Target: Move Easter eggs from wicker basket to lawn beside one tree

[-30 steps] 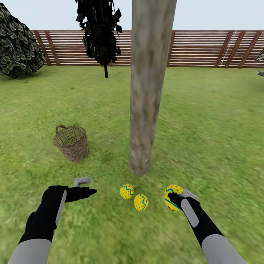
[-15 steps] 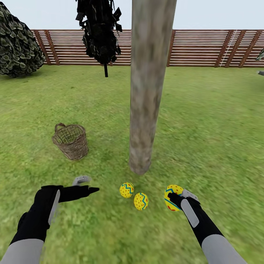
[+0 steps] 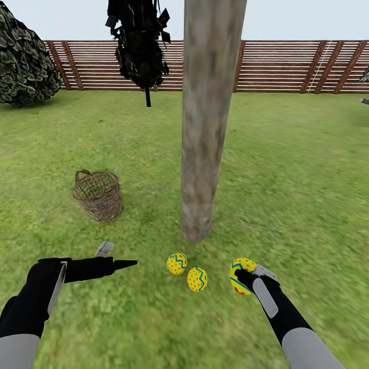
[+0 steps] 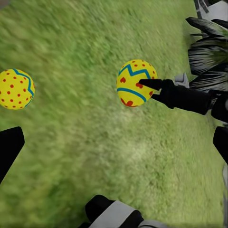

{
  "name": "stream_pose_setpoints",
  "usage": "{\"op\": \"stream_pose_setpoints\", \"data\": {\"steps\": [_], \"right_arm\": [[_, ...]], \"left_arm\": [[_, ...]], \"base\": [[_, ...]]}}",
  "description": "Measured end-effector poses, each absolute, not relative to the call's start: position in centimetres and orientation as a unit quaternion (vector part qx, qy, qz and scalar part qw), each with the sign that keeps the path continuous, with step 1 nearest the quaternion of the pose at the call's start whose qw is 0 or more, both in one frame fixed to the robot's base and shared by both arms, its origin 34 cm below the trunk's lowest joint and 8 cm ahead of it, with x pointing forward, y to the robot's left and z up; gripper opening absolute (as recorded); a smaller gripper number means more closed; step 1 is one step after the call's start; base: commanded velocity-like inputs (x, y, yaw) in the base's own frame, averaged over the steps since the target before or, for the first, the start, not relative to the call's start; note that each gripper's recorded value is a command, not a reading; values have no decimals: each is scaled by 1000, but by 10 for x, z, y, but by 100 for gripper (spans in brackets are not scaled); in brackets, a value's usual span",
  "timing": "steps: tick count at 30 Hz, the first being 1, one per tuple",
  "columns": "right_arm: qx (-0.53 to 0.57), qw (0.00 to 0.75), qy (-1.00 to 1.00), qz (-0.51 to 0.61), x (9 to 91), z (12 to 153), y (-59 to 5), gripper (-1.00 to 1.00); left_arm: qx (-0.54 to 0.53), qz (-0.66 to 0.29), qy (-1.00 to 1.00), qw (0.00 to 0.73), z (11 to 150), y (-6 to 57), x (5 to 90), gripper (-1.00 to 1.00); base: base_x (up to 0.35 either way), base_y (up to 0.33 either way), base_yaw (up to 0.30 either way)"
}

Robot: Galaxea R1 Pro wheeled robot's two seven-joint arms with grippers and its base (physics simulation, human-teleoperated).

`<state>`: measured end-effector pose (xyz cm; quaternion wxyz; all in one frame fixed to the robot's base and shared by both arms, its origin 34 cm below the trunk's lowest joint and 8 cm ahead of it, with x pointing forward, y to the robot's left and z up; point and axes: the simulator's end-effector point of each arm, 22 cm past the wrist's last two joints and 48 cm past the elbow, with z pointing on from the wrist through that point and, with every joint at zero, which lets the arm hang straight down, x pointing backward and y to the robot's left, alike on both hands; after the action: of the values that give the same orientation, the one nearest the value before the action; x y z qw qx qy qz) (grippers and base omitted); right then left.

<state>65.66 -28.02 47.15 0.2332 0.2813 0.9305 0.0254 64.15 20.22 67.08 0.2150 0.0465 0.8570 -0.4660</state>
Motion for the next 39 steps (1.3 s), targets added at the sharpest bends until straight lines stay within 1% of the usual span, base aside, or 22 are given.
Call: {"op": "stream_pose_setpoints", "data": {"steps": [5, 19, 24, 39], "right_arm": [[283, 237, 929, 25, 657, 463, -281, -100], [282, 238, 929, 27, 654, 441, -279, -100], [267, 231, 935, 41, 654, 432, -249, -100], [260, 218, 940, 46, 644, 398, -240, -100]], "left_arm": [[47, -471, 854, 215, 663, 201, 640, 100], [65, -530, 819, 209, 667, 189, 625, 100], [66, -533, 817, 209, 659, 190, 623, 100], [64, -534, 817, 208, 628, 190, 616, 100]], "base": [[0, 0, 0], [0, 0, 0], [0, 0, 0], [0, 0, 0]]}}
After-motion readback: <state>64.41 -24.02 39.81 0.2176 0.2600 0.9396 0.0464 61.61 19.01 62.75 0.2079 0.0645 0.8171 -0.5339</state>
